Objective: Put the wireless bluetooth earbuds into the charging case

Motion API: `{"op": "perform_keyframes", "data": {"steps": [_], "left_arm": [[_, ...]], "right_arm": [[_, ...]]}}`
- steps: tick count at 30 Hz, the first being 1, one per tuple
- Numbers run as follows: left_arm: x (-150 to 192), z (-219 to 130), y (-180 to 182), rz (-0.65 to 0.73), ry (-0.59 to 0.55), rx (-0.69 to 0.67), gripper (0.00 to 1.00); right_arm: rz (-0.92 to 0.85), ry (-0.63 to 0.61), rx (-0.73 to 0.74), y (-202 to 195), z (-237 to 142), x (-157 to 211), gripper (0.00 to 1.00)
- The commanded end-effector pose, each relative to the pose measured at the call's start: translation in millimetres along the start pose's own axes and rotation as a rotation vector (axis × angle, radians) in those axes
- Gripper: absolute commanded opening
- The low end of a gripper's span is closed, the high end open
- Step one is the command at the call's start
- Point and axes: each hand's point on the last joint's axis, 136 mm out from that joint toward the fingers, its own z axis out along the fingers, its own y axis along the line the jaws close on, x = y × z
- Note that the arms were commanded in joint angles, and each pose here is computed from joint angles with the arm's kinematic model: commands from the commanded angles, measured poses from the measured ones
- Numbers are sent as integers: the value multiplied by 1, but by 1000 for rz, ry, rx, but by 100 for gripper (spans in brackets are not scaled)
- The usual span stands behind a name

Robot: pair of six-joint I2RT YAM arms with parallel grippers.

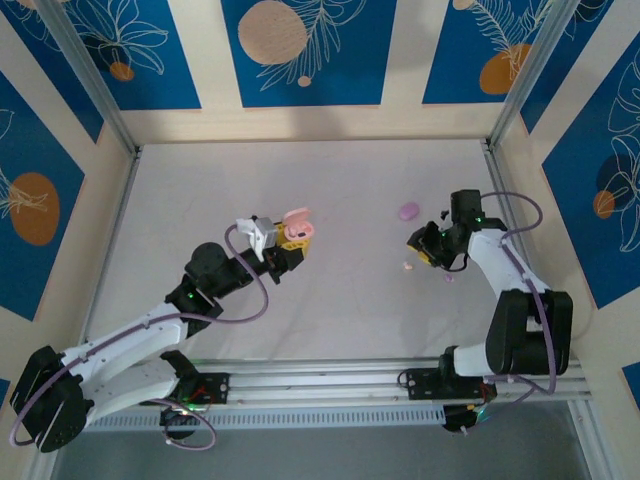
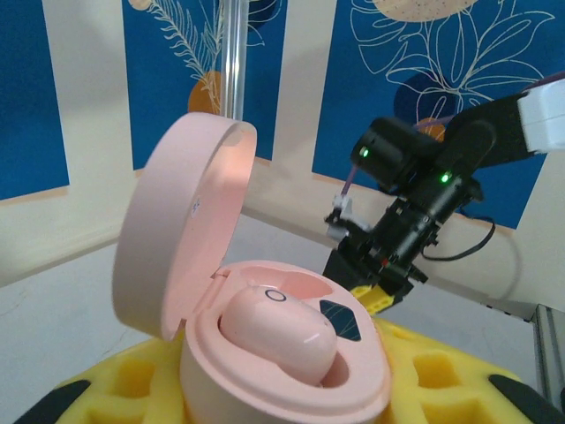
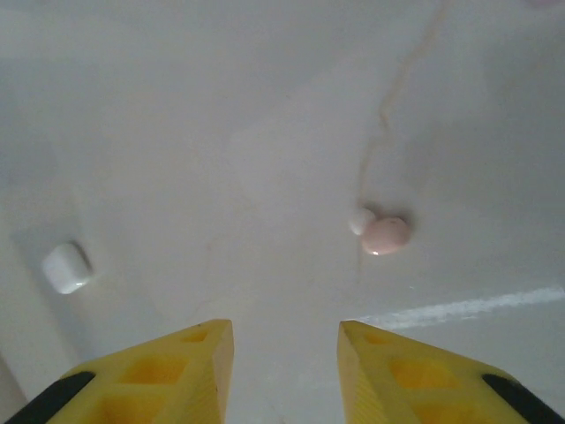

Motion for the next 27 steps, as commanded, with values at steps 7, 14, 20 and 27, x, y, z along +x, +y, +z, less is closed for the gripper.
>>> {"op": "perform_keyframes", "data": {"steps": [7, 14, 20, 27], "left_arm": [[-4, -3, -2, -8, -17, -5, 24], [-3, -3, -2, -10, -14, -5, 25], [-3, -3, -2, -11, -9, -8, 25], [-4, -3, -2, -9, -10, -7, 25]], "right_arm": [[98, 60, 91, -30, 30, 9, 41], [103, 104, 83, -32, 48, 7, 40], [92, 112, 98, -32, 55, 0, 40], [37, 112, 58, -20, 61, -8, 36]]}}
